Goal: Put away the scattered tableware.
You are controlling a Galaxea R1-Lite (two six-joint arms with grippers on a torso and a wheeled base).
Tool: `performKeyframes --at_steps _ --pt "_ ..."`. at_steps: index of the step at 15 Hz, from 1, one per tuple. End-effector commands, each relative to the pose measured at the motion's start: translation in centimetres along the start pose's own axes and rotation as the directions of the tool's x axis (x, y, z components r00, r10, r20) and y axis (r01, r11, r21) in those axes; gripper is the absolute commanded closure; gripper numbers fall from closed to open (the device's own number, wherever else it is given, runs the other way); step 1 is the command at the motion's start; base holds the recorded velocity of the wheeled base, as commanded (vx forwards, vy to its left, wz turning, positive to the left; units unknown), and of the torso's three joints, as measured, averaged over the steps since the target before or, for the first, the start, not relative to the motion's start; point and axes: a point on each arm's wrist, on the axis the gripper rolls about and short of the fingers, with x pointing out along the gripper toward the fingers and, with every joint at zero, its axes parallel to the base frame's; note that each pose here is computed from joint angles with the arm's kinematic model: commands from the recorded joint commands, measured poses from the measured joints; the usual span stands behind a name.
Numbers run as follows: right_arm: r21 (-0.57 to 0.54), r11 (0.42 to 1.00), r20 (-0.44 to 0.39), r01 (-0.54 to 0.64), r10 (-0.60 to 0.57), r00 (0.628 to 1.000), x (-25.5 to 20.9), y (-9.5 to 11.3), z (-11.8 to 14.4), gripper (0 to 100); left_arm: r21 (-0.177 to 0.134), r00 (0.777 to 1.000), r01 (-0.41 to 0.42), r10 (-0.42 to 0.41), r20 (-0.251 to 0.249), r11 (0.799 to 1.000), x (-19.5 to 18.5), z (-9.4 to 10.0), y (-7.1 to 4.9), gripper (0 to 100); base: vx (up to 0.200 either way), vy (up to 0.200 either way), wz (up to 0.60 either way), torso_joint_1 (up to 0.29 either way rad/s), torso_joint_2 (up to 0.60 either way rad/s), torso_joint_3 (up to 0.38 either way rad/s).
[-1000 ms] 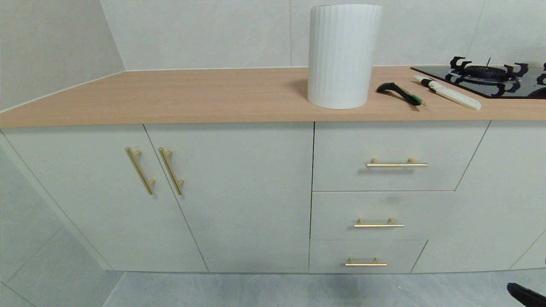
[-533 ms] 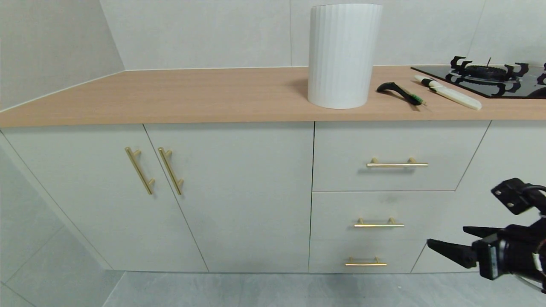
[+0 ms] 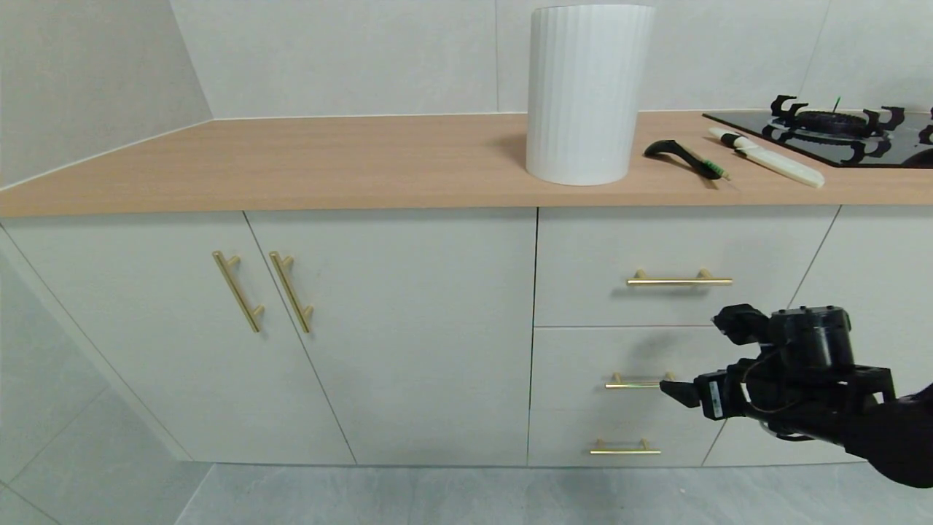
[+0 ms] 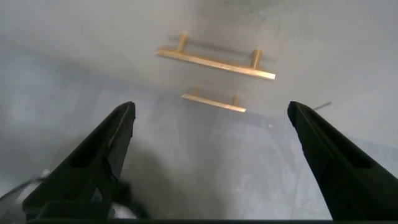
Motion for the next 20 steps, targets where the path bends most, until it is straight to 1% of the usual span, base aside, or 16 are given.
performKeyframes --at_steps 1,4,5,7,8,9,10,11,13,17,20 --pt "0.002 0.999 -0.062 0.039 -0.039 0.997 4.6 -0.2 -2.0 0 0.001 1.0 -0.001 0.001 -0.001 1.0 0.0 0.0 0.0 0 0.0 0.0 0.0 0.0 0.0 0.0" --pt "0.026 0.998 -0.059 0.054 -0.052 0.997 6.2 -0.3 -2.3 0 -0.001 1.0 0.001 -0.001 0.0 1.0 0.0 0.0 0.0 0 0.0 0.0 0.0 0.0 0.0 0.0" --pt "0.047 0.997 -0.041 0.065 -0.063 0.997 7.1 -0.6 -2.6 0 -0.001 1.0 -0.001 0.001 -0.001 1.0 0.0 0.0 0.0 0 0.0 0.0 0.0 0.0 0.0 0.0" --pt "0.048 0.996 -0.01 0.076 -0.076 0.997 8.2 -0.6 -3.3 0 -0.001 1.0 -0.001 0.001 -0.001 1.0 0.0 0.0 0.0 0 0.0 0.0 0.0 0.0 0.0 0.0" --pt "0.05 0.993 0.002 0.106 -0.106 0.994 8.9 -0.7 -3.9 0 0.001 1.0 0.001 -0.001 -0.001 1.0 0.0 0.0 0.0 0 0.0 0.0 0.0 0.0 0.0 0.0" --pt "0.052 0.991 0.025 0.126 -0.127 0.992 9.6 -0.8 -4.0 0 -0.001 1.0 -0.001 0.001 0.0 1.0 0.0 0.0 0.0 0 0.0 0.0 0.0 0.0 0.0 0.0" --pt "0.053 0.989 0.024 0.141 -0.143 0.989 10.0 -0.8 -4.2 0 -0.001 1.0 -0.001 0.001 -0.001 1.0 0.0 0.0 0.0 0 0.0 0.0 0.0 0.0 0.0 0.0" --pt "0.054 0.987 0.024 0.149 -0.15 0.988 10.1 -0.9 -4.2 0 -0.001 1.0 -0.001 0.001 0.0 1.0 0.0 0.0 0.0 0 0.0 0.0 0.0 0.0 0.0 0.0" --pt "0.103 0.981 0.043 0.162 -0.167 0.985 10.5 -0.9 -3.7 0 0.0 1.0 0.001 -0.001 0.0 1.0 0.0 0.0 0.0 0 0.0 0.0 0.0 0.0 0.0 0.0" --pt "0.117 0.975 0.061 0.188 -0.196 0.979 10.9 -1.0 -3.4 0 0.001 1.0 0.001 -0.001 -0.001 1.0 0.0 0.0 0.0 0 0.0 0.0 0.0 0.0 0.0 0.0" --pt "0.126 0.974 0.05 0.191 -0.199 0.979 11.6 -1.0 -3.9 0 0.001 1.0 -0.001 0.001 -0.001 1.0 0.0 0.0 0.0 0 0.0 0.0 0.0 0.0 0.0 0.0"
